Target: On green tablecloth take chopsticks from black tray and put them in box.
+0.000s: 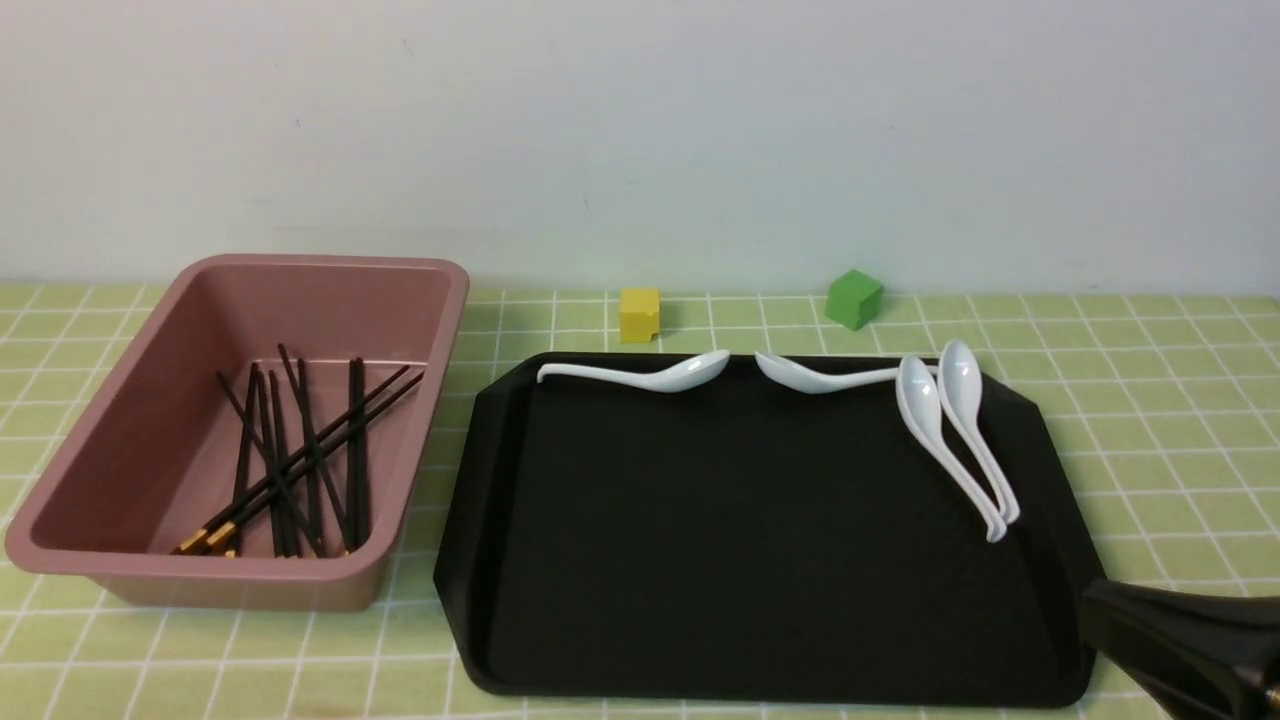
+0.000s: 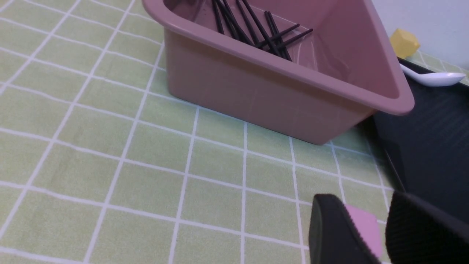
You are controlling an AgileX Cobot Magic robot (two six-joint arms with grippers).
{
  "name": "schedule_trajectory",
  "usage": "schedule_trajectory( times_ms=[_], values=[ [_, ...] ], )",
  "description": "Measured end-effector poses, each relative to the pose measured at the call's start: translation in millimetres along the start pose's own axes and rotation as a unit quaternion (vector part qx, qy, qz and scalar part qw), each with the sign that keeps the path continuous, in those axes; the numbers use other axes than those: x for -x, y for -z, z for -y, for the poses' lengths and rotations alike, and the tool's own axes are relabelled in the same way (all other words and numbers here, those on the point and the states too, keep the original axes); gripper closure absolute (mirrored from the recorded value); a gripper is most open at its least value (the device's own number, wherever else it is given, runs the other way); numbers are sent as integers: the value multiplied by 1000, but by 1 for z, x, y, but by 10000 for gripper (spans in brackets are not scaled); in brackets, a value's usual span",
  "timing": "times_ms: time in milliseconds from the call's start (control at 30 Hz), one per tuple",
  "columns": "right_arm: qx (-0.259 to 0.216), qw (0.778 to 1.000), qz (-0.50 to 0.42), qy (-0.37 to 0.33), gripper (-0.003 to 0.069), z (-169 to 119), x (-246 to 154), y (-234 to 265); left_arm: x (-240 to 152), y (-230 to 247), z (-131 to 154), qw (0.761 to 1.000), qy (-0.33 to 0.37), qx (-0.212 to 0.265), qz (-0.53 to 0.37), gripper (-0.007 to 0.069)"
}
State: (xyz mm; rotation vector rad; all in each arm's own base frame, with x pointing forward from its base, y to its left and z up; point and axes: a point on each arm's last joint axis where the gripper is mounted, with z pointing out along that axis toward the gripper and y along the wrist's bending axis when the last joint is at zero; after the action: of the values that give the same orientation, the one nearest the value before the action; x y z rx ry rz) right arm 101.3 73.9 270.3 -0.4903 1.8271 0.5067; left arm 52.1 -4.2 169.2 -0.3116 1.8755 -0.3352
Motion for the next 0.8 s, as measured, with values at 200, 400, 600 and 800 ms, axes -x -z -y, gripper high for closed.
schedule_trajectory(
  times_ms=[200,400,600,800],
  values=[
    [0,1000,2,0,657,0,-1,0,0,0,0,1000,0,0,0,387],
    [0,1000,3,0,653,0,0,0,0,0,0,1000,0,0,0,387],
    [0,1000,3,0,645,0,0,0,0,0,0,1000,0,0,0,387],
    [1,1000,6,0,640,0,-3,2,0,0,0,1000,0,0,0,387]
  ],
)
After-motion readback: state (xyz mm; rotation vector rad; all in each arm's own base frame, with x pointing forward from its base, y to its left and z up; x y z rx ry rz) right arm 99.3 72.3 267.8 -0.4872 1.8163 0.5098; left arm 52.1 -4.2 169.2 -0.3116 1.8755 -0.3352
